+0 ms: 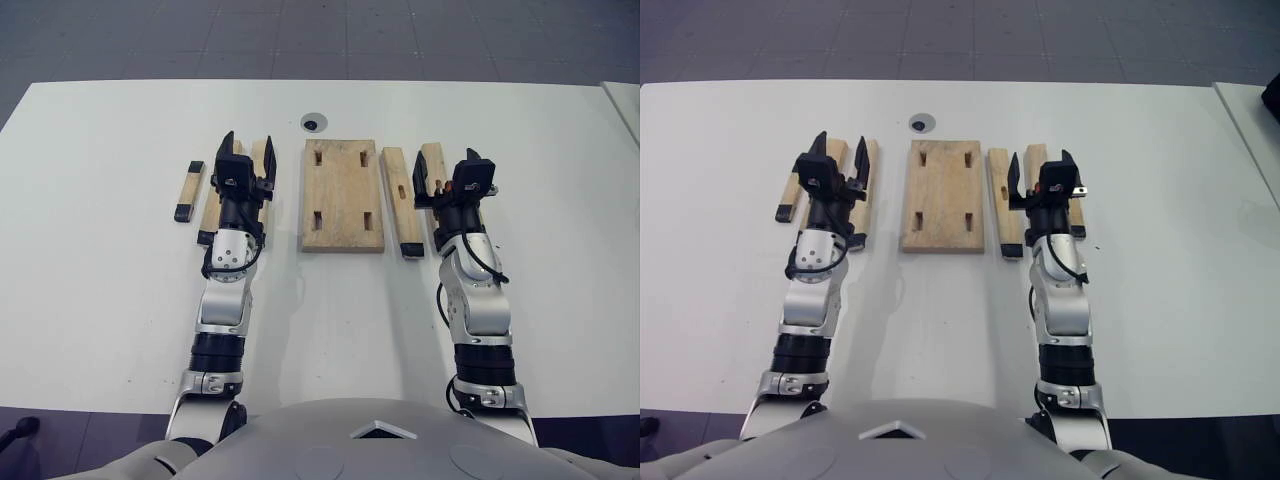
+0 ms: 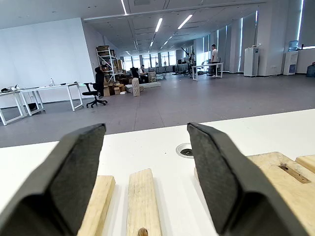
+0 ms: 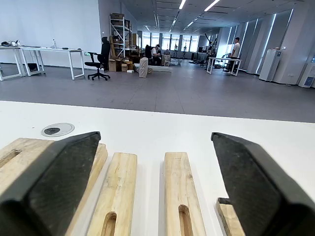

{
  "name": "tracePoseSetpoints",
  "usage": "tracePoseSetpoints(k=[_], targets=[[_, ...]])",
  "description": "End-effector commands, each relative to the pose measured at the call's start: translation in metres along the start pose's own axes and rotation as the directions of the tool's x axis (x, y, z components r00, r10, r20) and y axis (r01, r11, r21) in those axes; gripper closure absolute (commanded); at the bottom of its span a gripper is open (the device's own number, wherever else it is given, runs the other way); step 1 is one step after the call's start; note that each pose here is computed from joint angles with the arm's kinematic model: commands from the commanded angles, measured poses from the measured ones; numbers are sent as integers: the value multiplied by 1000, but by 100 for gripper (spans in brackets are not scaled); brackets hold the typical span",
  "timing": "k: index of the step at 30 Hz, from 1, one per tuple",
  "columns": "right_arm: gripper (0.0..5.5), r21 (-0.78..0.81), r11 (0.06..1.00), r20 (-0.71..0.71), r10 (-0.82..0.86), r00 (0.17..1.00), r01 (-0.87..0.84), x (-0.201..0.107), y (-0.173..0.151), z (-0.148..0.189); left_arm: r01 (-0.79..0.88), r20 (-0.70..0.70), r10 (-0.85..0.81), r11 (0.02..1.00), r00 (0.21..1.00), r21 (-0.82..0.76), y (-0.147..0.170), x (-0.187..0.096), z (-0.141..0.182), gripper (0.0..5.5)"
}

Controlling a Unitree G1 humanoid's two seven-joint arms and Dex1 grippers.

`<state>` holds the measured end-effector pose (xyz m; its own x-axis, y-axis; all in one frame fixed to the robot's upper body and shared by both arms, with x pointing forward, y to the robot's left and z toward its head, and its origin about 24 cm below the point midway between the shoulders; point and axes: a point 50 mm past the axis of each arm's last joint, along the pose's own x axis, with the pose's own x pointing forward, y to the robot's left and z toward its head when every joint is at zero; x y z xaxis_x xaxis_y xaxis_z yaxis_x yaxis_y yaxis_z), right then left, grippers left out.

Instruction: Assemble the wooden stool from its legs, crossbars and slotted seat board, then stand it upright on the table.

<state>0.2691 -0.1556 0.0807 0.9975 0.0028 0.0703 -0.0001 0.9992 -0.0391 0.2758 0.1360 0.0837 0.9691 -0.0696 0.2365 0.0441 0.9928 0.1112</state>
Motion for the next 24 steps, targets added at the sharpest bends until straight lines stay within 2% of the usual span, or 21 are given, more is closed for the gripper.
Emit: tracePoseSetpoints(k=[1,4,5,19,22,24], targets=[[205,0,1000,-2,1,1000,-1,-2,0,0,4,-3,-4,1000,1000,1,0,0,-1,333],[253,5,1000,0,5,1000,-5,-1,1,0,6,-3,-6,1000,1000,2,0,0,-1,384],[270,5,1000,0,4,1000,-4,-1,1,0,6,-4,-6,1000,1000,2,0,0,-1,364],[45,-5,1000,4,4,1000,-4,1,1,0,1,-5,-1,1000,1000,5,0,1,-1,126],[10,-8,1000,6,4,1000,-4,1,1,0,0,-4,0,1000,1000,4,0,1,-1,82],[10,-9,1000,7,3,1000,-2,1,1,0,-1,-4,1,1000,1000,4,0,2,-1,48]])
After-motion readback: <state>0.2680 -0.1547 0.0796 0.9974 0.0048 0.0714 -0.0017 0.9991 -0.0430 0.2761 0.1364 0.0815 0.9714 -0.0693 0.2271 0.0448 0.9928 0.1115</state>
